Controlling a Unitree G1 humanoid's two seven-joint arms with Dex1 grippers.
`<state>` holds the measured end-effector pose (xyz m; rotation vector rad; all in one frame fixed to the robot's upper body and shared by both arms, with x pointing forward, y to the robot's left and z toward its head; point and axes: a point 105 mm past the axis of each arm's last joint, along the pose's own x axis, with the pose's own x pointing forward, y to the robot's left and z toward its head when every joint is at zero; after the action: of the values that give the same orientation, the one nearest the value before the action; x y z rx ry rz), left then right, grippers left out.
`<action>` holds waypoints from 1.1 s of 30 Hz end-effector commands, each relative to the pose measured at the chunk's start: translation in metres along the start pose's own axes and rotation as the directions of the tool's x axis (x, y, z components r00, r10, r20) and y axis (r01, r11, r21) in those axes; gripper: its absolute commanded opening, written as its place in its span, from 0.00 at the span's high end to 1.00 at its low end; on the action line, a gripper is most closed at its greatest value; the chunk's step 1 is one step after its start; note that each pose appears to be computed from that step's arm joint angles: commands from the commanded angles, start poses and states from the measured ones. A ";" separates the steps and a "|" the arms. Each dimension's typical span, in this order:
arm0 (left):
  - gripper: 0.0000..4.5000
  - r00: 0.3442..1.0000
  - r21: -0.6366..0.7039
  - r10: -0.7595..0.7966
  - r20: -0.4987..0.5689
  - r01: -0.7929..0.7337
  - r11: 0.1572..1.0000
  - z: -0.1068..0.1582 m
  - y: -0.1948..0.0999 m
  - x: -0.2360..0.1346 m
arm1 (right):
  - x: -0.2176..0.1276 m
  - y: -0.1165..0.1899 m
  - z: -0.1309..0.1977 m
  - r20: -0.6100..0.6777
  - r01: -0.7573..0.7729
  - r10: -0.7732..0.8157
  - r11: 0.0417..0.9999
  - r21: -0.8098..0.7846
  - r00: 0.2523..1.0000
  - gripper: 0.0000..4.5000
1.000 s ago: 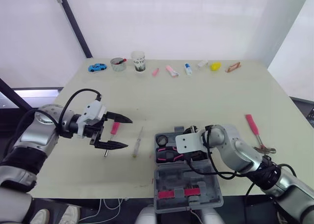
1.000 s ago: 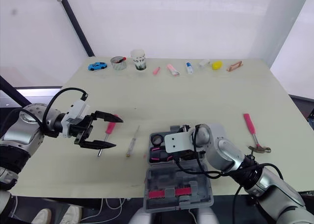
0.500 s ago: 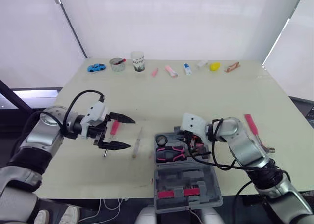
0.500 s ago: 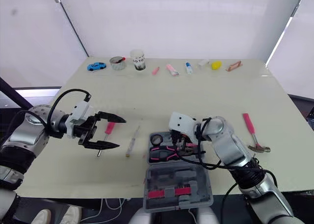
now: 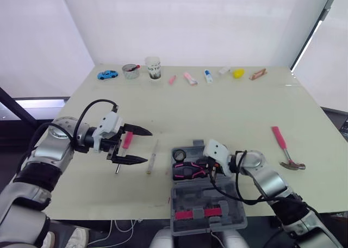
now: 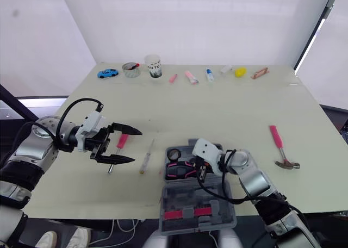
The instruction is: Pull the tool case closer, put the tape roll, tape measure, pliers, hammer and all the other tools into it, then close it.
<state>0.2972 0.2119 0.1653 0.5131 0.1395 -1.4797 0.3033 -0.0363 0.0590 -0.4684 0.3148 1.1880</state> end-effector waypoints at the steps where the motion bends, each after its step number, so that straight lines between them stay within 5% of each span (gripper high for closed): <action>1: 0.00 0.999 0.054 -0.043 0.000 0.043 0.998 0.010 -0.002 -0.003 | 0.002 0.005 -0.001 0.002 -0.027 0.027 1.000 -0.003 1.000 1.00; 12: 0.00 0.999 0.053 -0.046 -0.004 0.046 0.998 0.009 -0.003 -0.003 | 0.007 0.013 -0.059 -0.206 0.002 0.030 0.988 0.155 0.978 1.00; 25: 0.00 0.998 0.049 -0.060 0.000 0.060 0.997 0.009 -0.005 0.002 | -0.002 0.042 -0.121 -0.483 -0.001 0.147 0.958 0.288 0.863 1.00; 33: 0.00 0.997 0.035 -0.072 0.021 0.071 0.997 0.006 -0.006 0.010 | -0.003 0.046 -0.147 -0.547 0.040 0.153 0.945 0.326 0.823 1.00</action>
<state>0.2964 0.2005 0.1559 0.4999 0.1439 -1.5142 0.3056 -0.0396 0.0219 -0.4658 0.5531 1.1180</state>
